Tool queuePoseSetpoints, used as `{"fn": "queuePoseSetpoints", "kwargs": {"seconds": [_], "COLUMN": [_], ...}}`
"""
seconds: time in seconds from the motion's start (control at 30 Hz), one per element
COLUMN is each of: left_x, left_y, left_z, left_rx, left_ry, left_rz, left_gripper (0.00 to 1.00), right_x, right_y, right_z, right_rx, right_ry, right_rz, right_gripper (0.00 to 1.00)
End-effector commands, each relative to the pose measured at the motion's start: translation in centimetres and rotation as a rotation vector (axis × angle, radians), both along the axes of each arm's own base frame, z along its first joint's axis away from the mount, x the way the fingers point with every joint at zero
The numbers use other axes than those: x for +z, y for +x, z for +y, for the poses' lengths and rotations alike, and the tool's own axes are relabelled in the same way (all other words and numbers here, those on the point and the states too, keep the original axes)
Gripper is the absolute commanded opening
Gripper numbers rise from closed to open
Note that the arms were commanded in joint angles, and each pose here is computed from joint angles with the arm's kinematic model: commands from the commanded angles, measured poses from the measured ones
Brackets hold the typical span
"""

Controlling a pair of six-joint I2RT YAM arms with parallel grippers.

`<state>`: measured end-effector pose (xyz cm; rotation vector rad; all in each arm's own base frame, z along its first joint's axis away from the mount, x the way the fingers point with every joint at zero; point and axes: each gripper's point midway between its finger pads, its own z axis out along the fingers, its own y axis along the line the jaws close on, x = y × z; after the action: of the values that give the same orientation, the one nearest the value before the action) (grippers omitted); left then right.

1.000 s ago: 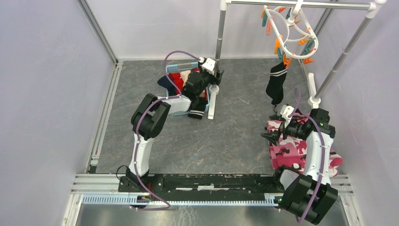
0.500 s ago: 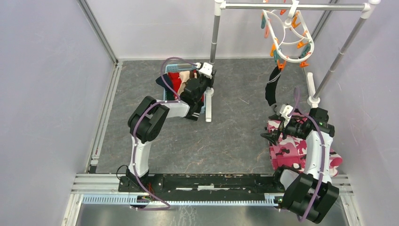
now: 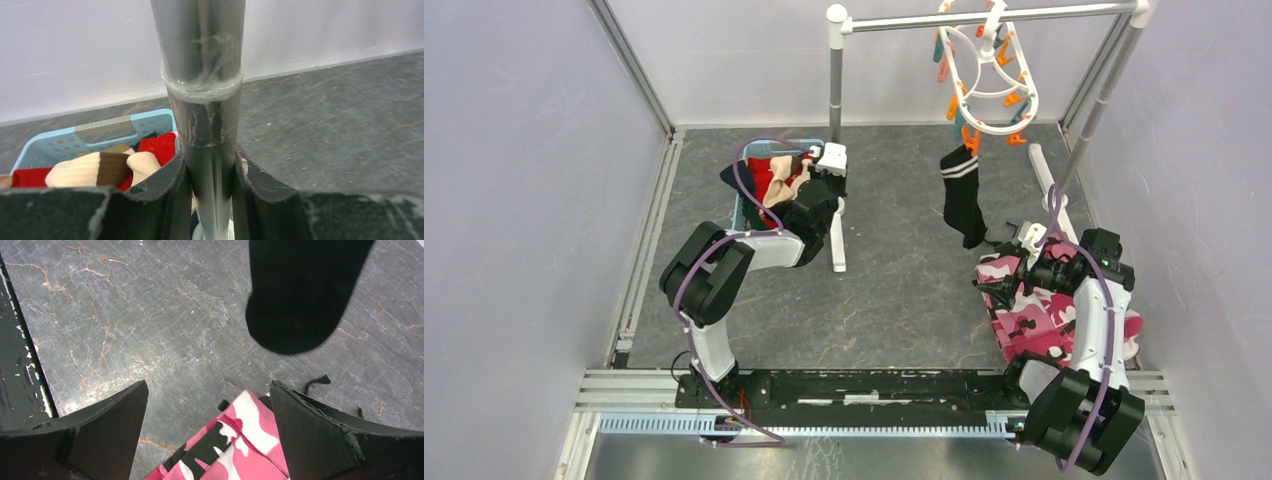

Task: Clip the socks to the hanger
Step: Move the clothesline to the center of the board.

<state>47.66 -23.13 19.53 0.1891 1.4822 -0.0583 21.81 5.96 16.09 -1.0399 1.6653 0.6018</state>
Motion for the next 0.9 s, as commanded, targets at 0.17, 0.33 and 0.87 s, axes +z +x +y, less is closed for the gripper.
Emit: {"fn": "queuePoseSetpoints", "kwargs": {"seconds": [0.17, 0.33, 0.87], "left_x": [2.9, 2.5, 6.0], "left_y": [-2.6, -3.9, -8.2], "left_z": [11.5, 12.1, 9.9], "left_rx": [0.349, 0.337, 0.127], "left_ry": [0.018, 0.003, -0.261], "left_rz": [-0.019, 0.008, 0.096], "left_gripper": [0.02, 0.02, 0.69], "right_x": [0.1, -0.1, -6.9], "right_y": [0.0, 0.3, 3.4], "right_z": [0.2, -0.1, -9.1], "right_rx": [0.006, -0.014, -0.436], "right_ry": [0.003, -0.003, -0.355], "right_rz": [-0.006, 0.008, 0.238], "right_gripper": [0.98, 0.98, 0.98]}}
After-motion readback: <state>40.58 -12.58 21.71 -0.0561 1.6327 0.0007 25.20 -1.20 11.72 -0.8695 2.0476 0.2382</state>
